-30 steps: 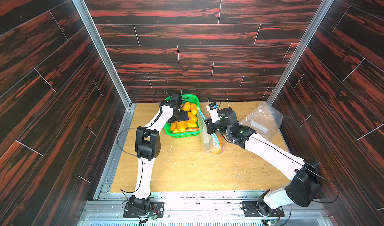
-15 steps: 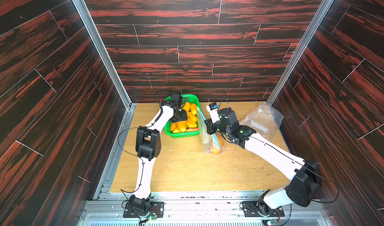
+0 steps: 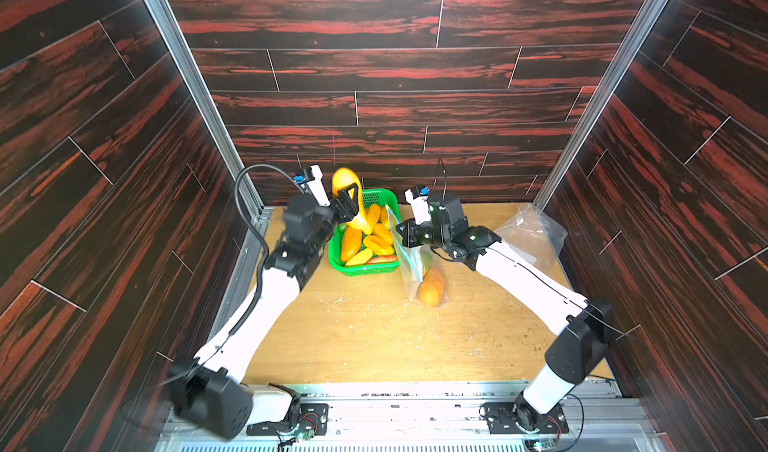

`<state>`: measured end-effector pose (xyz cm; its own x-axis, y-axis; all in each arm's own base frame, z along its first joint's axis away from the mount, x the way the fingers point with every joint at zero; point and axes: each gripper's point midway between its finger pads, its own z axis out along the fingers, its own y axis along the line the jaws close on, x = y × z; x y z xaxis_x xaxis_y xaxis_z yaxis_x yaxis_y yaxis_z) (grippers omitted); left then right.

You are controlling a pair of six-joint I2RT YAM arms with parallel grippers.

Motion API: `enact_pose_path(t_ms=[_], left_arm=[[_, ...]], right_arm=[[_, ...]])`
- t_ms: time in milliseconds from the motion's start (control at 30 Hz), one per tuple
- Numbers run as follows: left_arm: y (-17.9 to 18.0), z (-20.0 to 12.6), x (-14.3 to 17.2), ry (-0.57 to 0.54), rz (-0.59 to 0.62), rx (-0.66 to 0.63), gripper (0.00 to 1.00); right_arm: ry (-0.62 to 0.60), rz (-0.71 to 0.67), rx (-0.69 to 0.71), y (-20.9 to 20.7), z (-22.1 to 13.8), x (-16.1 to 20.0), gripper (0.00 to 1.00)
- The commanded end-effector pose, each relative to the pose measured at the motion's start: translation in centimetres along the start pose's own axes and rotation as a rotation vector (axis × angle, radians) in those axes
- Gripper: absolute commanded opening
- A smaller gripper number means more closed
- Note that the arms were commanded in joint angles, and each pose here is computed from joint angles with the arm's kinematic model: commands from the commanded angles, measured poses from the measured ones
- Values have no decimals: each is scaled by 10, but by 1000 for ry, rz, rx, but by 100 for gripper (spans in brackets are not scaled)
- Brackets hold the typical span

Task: Place the mango in a zip-top bag and seal the zipper
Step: Place the mango in the zipper food storage bag.

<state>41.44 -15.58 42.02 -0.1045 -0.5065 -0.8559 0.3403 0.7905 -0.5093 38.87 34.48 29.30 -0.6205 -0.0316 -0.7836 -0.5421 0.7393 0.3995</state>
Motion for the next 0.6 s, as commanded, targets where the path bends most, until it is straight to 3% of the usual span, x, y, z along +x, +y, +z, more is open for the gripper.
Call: enact_pose_path(t_ms=[0, 233, 567], left_arm=[[-2, 0, 2, -147, -14, 46, 0], [-26, 8, 24, -167, -12, 148, 0], [-45, 8, 22, -207, -74, 249, 0]], right_arm=[[-5, 56, -93, 15, 2, -5, 0], [-5, 92, -131, 22, 1, -5, 0], [23, 133, -136, 16, 7, -1, 0]])
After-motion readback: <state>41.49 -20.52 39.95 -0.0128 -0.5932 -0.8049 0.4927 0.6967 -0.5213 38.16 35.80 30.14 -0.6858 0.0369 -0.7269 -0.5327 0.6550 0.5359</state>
